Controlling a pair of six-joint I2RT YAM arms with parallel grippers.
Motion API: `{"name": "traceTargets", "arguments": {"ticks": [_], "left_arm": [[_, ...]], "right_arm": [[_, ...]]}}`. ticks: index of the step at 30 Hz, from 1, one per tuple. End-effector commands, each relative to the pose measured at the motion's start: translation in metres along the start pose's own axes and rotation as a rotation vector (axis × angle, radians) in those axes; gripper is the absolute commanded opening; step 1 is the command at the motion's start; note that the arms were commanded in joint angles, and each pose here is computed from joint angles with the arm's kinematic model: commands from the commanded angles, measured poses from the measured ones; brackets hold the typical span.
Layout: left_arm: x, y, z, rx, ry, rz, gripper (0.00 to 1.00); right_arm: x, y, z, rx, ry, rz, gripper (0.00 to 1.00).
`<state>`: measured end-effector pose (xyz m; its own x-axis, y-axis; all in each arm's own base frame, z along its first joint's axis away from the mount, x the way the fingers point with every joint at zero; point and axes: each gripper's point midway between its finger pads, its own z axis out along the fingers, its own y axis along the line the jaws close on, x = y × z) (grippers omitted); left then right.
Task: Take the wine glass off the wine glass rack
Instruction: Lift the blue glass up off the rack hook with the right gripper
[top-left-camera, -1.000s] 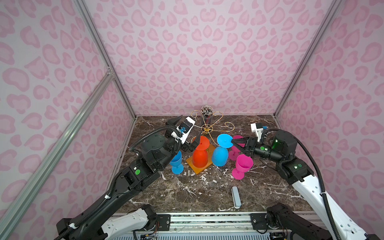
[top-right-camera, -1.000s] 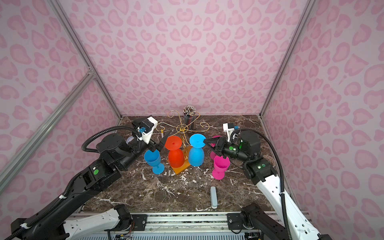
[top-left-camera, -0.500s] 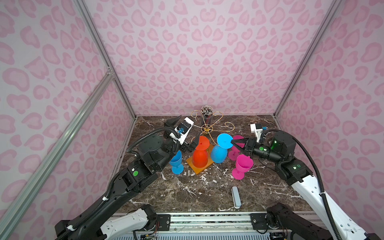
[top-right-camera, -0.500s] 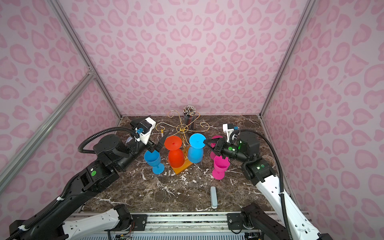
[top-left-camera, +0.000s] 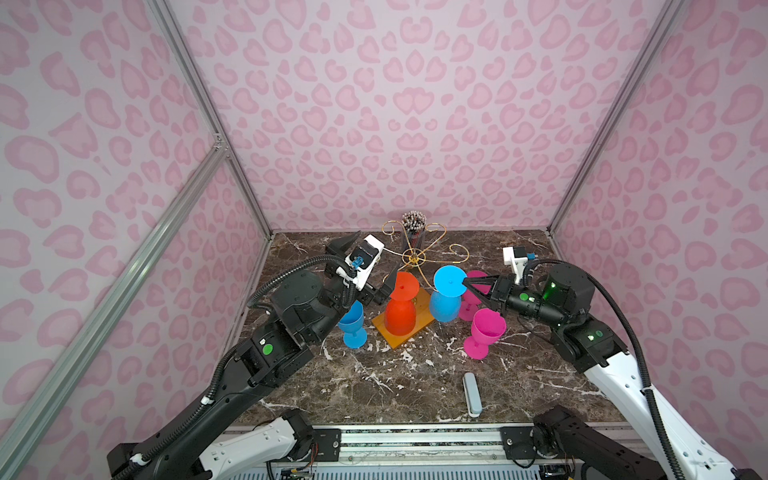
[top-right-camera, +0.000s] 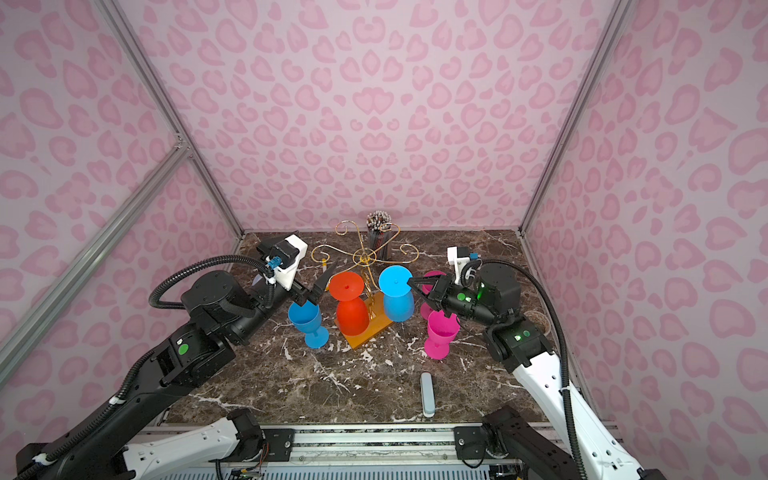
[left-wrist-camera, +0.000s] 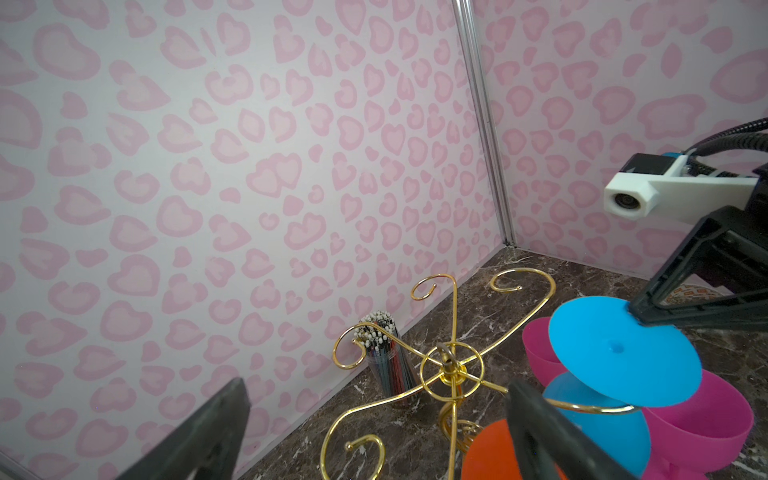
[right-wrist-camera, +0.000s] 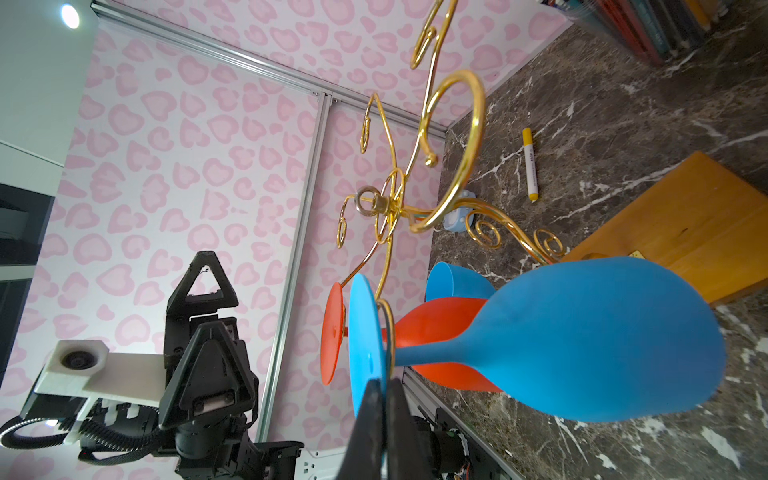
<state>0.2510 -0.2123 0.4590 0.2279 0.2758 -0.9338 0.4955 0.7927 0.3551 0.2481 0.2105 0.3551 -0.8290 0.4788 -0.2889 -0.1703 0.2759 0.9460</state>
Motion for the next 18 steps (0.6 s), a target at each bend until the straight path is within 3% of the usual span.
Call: {"name": "traceTargets", "arguments": {"ticks": [1, 8, 18], "left_arm": [[-0.005, 0.005, -0.003, -0.019, -0.02, -0.015, 0.97], [-0.004, 0.006, -0.007, -0.024, -0.018, -0.028, 0.97], [-0.004, 0.006, -0.008, -0.022, -0.021, -0.033, 0.97]], "right_arm": [[-0.007, 0.019, -0.002, -0.077, -0.039, 0.014, 0.0], [-0.015, 0.043, -0.008, -0.11, -0.062, -0.004, 0.0], [-0.004, 0.024, -0.011, -0.064, -0.073, 0.025, 0.0]]}}
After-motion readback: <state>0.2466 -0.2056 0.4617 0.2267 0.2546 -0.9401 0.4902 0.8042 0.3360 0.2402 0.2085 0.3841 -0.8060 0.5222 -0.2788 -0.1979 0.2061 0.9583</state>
